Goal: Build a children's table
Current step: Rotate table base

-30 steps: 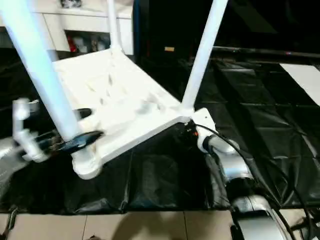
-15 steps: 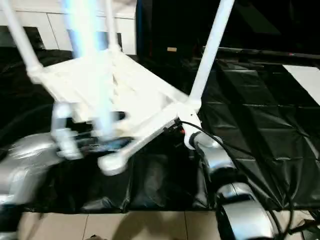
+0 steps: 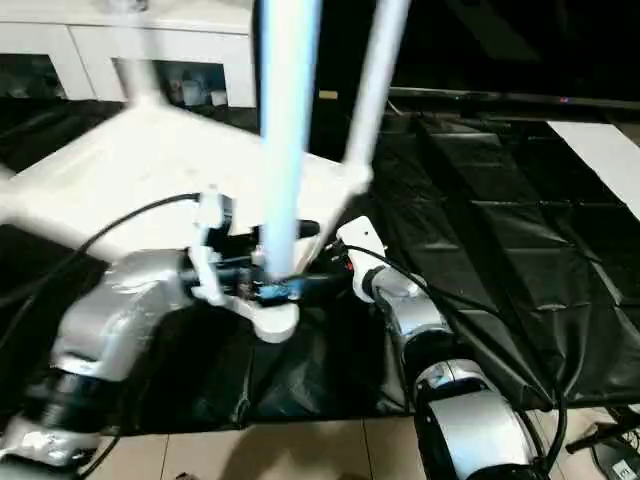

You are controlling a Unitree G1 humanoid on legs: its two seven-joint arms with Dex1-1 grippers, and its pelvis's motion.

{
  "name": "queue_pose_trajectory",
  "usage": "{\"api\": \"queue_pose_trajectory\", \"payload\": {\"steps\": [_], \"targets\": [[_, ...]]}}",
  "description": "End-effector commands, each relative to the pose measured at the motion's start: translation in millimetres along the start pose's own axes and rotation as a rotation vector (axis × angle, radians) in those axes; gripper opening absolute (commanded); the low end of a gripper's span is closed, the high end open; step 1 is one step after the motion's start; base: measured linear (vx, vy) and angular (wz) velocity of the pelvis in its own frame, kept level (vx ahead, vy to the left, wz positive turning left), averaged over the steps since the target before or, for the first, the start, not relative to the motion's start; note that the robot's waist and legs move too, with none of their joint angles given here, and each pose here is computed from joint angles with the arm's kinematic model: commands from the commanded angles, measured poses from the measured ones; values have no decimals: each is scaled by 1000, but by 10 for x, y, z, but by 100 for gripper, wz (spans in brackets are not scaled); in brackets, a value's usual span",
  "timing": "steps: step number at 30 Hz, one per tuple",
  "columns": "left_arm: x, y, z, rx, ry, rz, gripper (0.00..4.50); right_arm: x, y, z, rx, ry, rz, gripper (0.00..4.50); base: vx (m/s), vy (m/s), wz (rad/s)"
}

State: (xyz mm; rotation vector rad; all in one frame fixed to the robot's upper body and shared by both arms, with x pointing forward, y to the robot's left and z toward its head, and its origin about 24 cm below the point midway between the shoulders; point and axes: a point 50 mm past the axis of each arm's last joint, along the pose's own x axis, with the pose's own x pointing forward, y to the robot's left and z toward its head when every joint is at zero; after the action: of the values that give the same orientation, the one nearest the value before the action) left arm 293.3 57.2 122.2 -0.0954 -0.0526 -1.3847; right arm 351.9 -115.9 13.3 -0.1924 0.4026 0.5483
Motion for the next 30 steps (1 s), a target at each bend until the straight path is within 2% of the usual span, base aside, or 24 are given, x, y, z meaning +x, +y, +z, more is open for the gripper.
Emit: {"api": "queue_pose_trajectory", "payload": {"steps": [1, 3, 5, 8, 13, 14, 15, 18, 20, 23, 24, 25, 28, 29, 30], "targets": [[272, -83, 42, 41, -7, -73, 450, 98, 169, 233, -23, -88, 65, 448, 0, 0, 0], [326, -80, 33, 44, -10, -73, 450, 97, 170, 223, -23, -86, 62, 448, 0, 0, 0], [408, -10, -21, 86, 17, -7, 450, 89, 145, 202, -24, -82, 45, 448, 0, 0, 0], [377, 120, -73, 139, 59, 101, 450, 62, 75, 181, -28, -79, 17, 448, 0, 0, 0], [145, 282, -81, 175, 85, 175, 450, -49, -163, 140, -36, -77, -50, 448, 0, 0, 0], [145, 282, -81, 175, 85, 175, 450, -49, -163, 140, -36, -77, -50, 448, 0, 0, 0], [42, 319, -96, 178, 104, 178, 450, -108, -259, 122, -36, -78, -48, 448, 0, 0, 0], [-125, 324, -143, 138, 136, 99, 450, -229, -386, 83, -59, -74, 13, 448, 0, 0, 0], [-161, 318, -158, 125, 151, 74, 450, -256, -404, 77, -66, -75, 35, 448, 0, 0, 0], [-346, 333, -298, 89, 287, -18, 450, -425, -479, 55, -153, -69, 168, 448, 0, 0, 0], [-400, 344, -338, 80, 329, -36, 422, -478, -485, 49, -180, -65, 217, 450, 0, 0, 0], [-468, 382, -398, 100, 402, -46, 414, -557, -481, 49, -212, -62, 293, 450, 0, 0, 0], [-541, 452, -468, 130, 498, -29, 409, -670, -472, 57, -238, -56, 390, 450, 0, 0, 0], [-562, 478, -486, 136, 524, -21, 378, -716, -468, 61, -251, -50, 426, 450, 0, 0, 0], [-596, 508, -512, 138, 566, -18, 370, -793, -471, 65, -271, -34, 471, 450, 0, 0, 0]]}}
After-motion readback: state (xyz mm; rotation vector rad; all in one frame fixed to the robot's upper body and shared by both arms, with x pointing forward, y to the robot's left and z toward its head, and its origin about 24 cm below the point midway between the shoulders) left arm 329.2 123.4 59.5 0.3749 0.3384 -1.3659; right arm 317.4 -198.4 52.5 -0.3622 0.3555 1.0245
